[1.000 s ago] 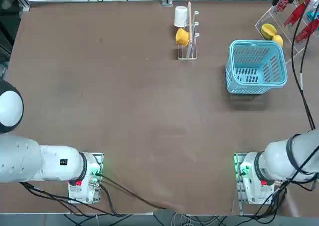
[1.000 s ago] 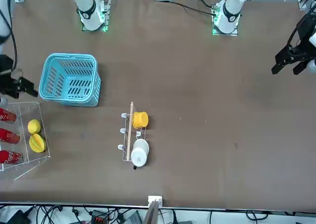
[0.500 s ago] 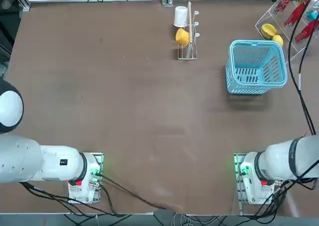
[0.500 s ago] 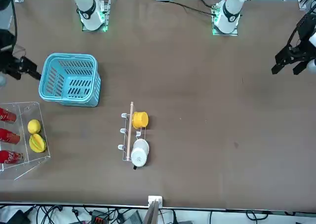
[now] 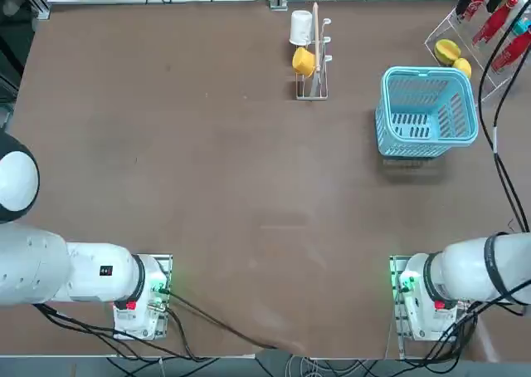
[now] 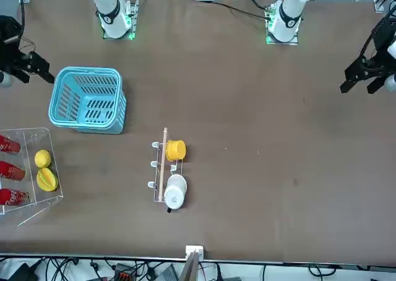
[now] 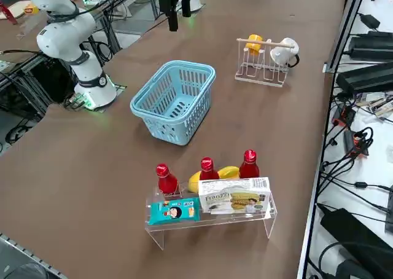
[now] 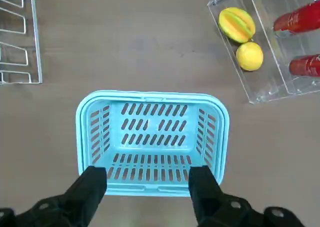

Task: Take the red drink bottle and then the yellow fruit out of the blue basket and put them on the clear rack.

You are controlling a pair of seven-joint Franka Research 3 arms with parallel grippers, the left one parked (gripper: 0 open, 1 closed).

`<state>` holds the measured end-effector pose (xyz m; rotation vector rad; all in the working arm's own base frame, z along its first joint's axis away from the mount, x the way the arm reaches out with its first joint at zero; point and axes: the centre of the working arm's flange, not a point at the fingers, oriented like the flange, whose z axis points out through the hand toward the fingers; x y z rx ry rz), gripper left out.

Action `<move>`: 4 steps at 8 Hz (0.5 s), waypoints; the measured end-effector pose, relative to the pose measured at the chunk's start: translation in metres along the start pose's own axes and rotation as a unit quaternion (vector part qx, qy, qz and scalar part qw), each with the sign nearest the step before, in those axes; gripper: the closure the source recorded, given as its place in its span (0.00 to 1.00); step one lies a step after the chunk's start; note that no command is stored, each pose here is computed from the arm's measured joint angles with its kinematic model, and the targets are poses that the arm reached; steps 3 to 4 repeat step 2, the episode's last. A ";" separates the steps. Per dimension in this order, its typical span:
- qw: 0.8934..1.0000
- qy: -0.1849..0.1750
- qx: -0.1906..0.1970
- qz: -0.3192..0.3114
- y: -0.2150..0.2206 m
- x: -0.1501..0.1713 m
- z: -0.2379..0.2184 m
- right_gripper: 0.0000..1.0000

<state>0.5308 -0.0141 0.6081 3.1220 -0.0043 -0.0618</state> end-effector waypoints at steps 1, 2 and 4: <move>1.000 0.002 0.015 0.001 -0.002 -0.002 -0.002 0.00; 1.000 0.005 0.030 0.006 -0.001 -0.003 -0.005 0.00; 1.000 0.005 0.030 0.006 -0.001 -0.003 -0.005 0.00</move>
